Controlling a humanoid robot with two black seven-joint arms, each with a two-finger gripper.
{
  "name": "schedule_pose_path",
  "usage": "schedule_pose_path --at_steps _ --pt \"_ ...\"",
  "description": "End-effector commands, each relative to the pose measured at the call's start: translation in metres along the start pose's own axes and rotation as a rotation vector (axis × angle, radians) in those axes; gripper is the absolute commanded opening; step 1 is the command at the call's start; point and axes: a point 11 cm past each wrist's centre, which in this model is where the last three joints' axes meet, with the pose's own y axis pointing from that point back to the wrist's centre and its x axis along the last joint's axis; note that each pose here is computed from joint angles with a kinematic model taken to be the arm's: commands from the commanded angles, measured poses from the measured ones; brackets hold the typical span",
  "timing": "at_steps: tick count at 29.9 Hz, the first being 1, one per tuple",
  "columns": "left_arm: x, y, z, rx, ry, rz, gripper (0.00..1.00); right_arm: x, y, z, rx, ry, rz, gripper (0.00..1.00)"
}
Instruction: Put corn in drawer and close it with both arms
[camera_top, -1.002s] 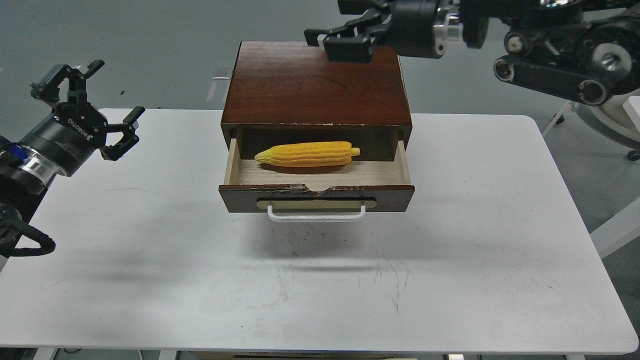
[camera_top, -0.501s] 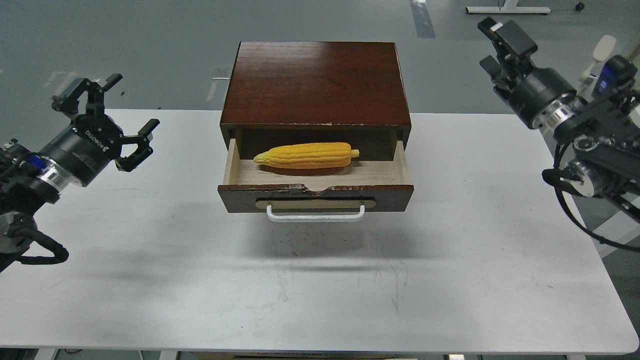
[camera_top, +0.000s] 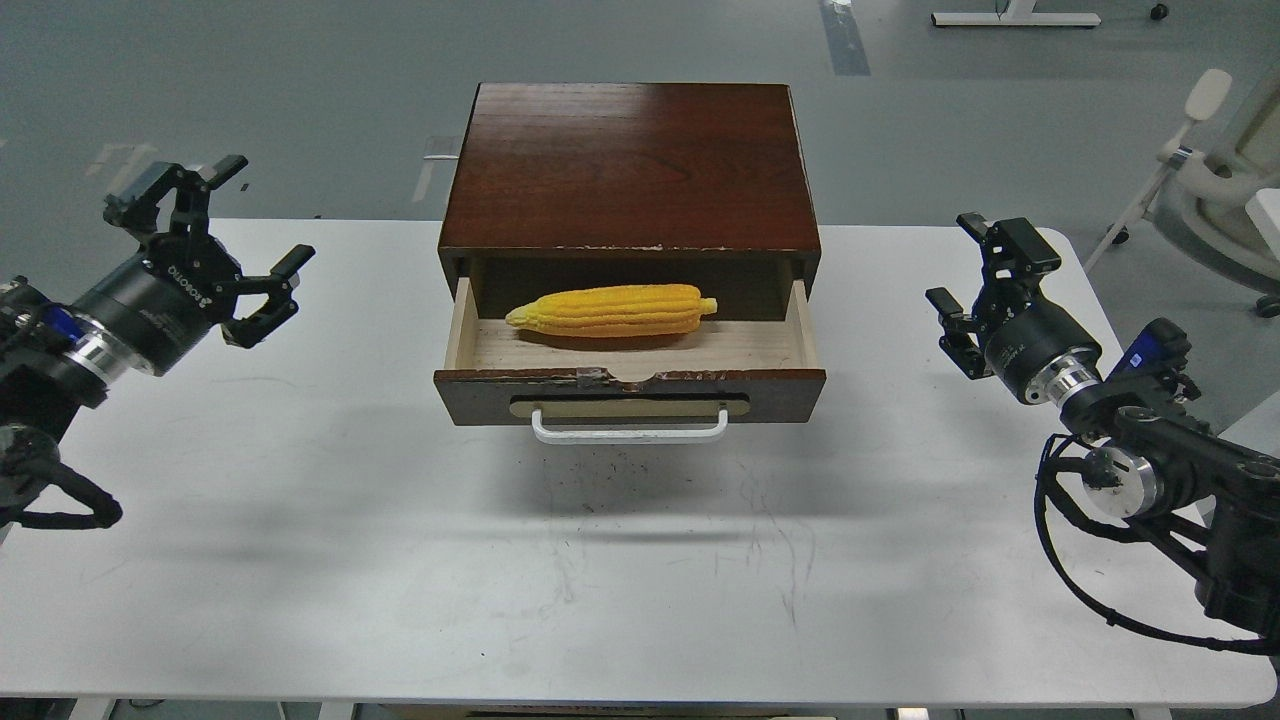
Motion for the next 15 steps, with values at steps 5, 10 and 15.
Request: schedule_pose_path --at_steps 5,10,15 --pt "-0.059 -0.031 0.121 -0.107 -0.470 -0.284 1.00 0.000 0.000 0.000 -0.001 0.000 -0.001 0.97" --pt "-0.141 -0.041 0.155 -0.177 -0.766 -0.549 1.00 0.001 0.000 0.000 -0.001 0.001 0.001 0.97" --pt "-0.215 -0.032 0.125 -0.178 -1.056 -0.827 1.00 0.002 0.001 0.001 -0.004 0.003 0.002 0.97"
